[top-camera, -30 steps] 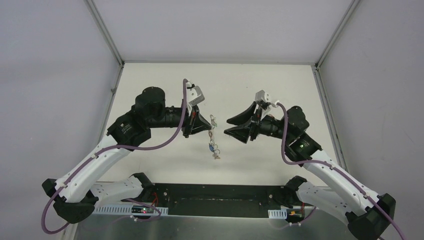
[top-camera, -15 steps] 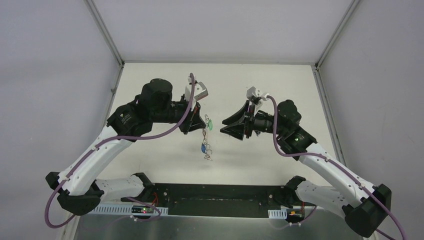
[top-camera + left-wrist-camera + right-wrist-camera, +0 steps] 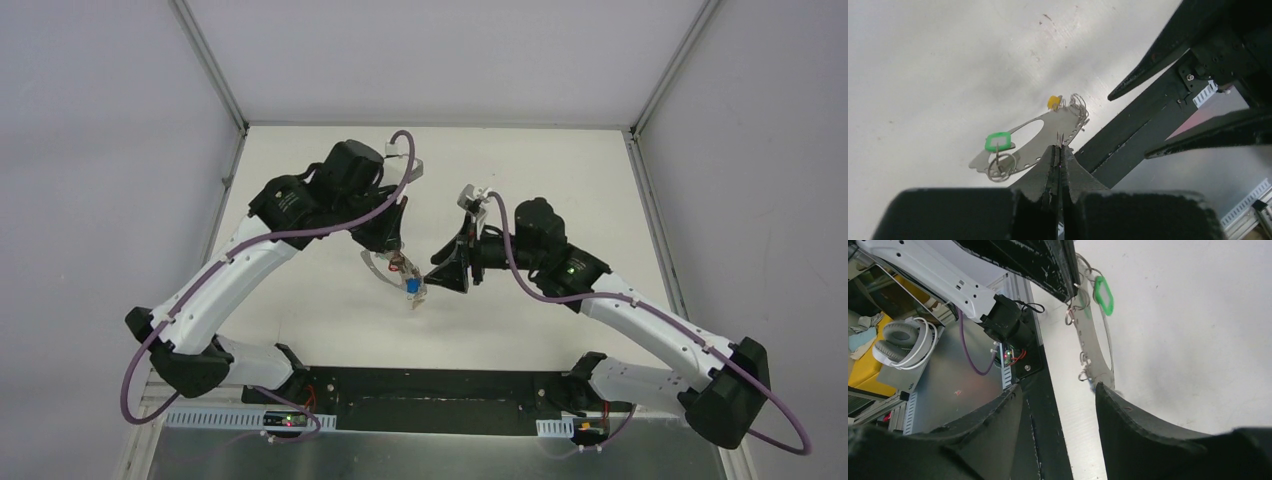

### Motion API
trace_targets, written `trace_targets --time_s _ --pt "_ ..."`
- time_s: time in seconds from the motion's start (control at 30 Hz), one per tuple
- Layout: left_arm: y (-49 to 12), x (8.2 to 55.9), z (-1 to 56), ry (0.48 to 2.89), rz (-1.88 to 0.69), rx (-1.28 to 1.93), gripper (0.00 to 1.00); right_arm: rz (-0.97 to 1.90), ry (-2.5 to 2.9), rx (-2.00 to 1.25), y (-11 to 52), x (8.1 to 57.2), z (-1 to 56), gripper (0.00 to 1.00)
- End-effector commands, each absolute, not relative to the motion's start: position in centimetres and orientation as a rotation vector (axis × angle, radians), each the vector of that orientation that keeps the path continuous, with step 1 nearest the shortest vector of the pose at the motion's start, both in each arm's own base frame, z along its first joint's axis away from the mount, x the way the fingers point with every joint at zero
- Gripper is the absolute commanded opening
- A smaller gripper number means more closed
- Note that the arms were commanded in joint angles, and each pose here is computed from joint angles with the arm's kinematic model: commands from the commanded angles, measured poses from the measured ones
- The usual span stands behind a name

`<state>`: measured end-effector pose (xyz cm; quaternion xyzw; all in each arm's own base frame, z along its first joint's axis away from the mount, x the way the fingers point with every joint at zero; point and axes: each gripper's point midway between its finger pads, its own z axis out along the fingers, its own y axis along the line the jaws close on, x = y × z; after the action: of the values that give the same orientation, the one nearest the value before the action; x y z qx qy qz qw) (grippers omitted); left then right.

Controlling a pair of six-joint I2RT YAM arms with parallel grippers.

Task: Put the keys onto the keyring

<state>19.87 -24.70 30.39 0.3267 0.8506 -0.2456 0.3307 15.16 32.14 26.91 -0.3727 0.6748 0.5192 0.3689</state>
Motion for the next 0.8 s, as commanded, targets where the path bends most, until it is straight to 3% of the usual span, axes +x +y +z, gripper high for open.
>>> trace_targets --time_s 0.0,0.5,0.63,0.77 --pt "-23.8 20.5 30.0 2.395 -0.531 0.681 0.00 1.261 1.730 -0.935 33.0 16.2 27.4 0.59" --pt "-26.2 19.8 29.1 2.465 -0.670 0.683 0.00 0.952 1.590 -1.109 35.2 18.3 22.8 0.68" --pt "-26.5 19.4 29.3 2.453 -0.710 0.686 0.00 0.924 1.566 -1.158 35.3 18.3 21.5 0.68" --pt "-26.8 19.3 29.9 2.415 -0.747 0.684 0.00 0.907 1.569 -1.191 35.2 18.3 19.9 0.61"
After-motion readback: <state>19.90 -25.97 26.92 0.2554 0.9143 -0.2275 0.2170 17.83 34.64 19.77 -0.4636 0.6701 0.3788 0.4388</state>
